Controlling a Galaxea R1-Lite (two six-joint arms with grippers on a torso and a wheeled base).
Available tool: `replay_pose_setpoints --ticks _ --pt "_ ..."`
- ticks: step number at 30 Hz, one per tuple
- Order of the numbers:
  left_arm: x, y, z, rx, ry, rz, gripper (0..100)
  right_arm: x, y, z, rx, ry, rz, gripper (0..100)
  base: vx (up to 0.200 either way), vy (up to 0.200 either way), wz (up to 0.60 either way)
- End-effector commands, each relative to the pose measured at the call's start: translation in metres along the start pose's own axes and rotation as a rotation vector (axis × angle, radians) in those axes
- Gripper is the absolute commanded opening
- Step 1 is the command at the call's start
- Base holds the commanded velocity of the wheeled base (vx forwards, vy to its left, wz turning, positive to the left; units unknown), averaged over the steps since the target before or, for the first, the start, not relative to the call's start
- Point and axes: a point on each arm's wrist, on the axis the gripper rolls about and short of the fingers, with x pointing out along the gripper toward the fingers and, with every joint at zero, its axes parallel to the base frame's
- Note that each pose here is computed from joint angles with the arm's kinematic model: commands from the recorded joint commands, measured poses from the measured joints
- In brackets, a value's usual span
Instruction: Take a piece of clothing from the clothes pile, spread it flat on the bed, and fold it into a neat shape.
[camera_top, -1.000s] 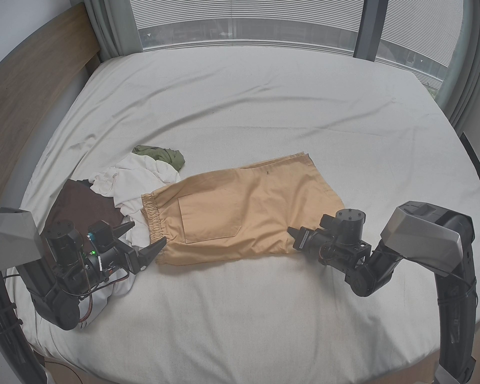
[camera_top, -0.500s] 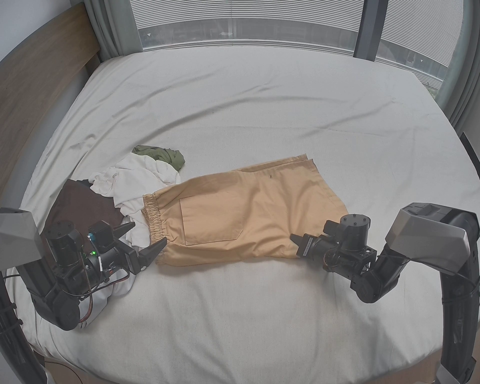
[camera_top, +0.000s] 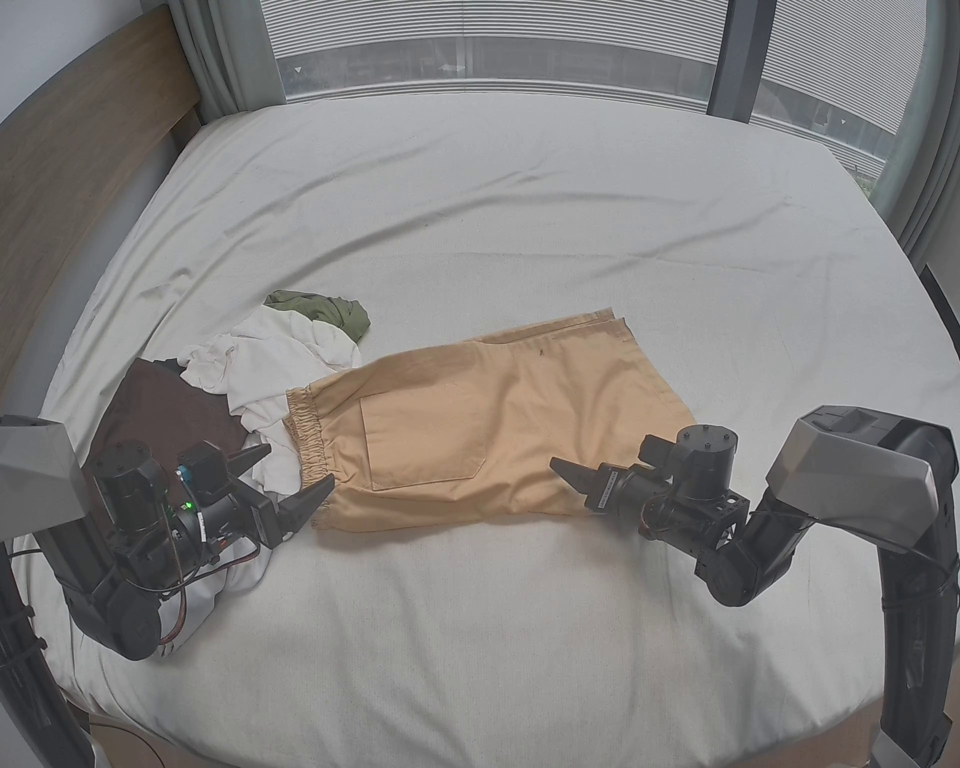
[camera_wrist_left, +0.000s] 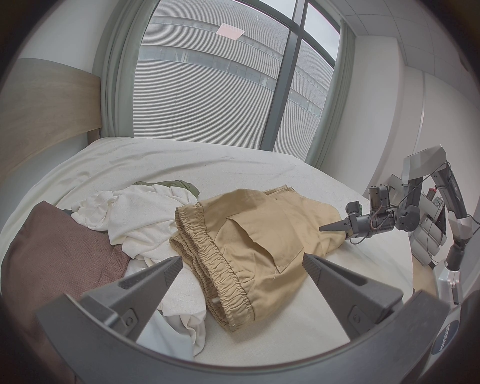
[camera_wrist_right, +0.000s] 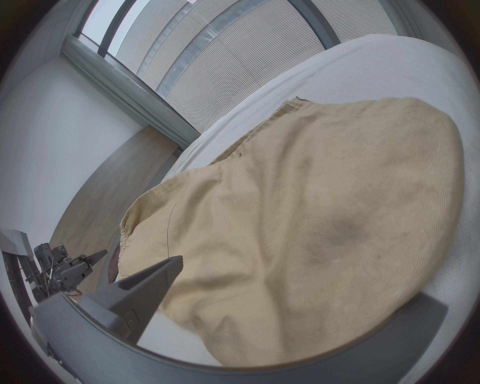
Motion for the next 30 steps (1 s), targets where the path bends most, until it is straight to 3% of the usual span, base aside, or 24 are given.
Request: replay_pose_setpoints --ticks 1,10,11,22,30 --pt "0.001 0.0 -0.002 -0.002 0.005 -0.002 100 0.009 0.009 -0.001 -0.003 -0.003 0.02 100 0.0 0.0 0.0" --pt "0.001 0.0 -0.001 -0.001 0.002 0.0 100 0.02 0.006 -0.007 -0.001 0.007 -0.018 100 0.0 0.0 0.0" --pt "0.001 0.0 -0.001 -0.001 0.003 0.0 100 0.019 0.006 -0.006 -0.001 0.004 -0.02 0 0.0 0.0 0.0" --pt "0.001 0.0 -0.001 -0.002 0.002 0.0 100 0.013 0.007 -0.007 -0.001 0.013 -0.025 0 0.0 0.0 0.0" --pt "0.0 0.0 0.0 -0.003 0.0 0.0 100 -0.018 0.018 0.005 -0.012 0.001 -0.02 0 0.0 0.0 0.0"
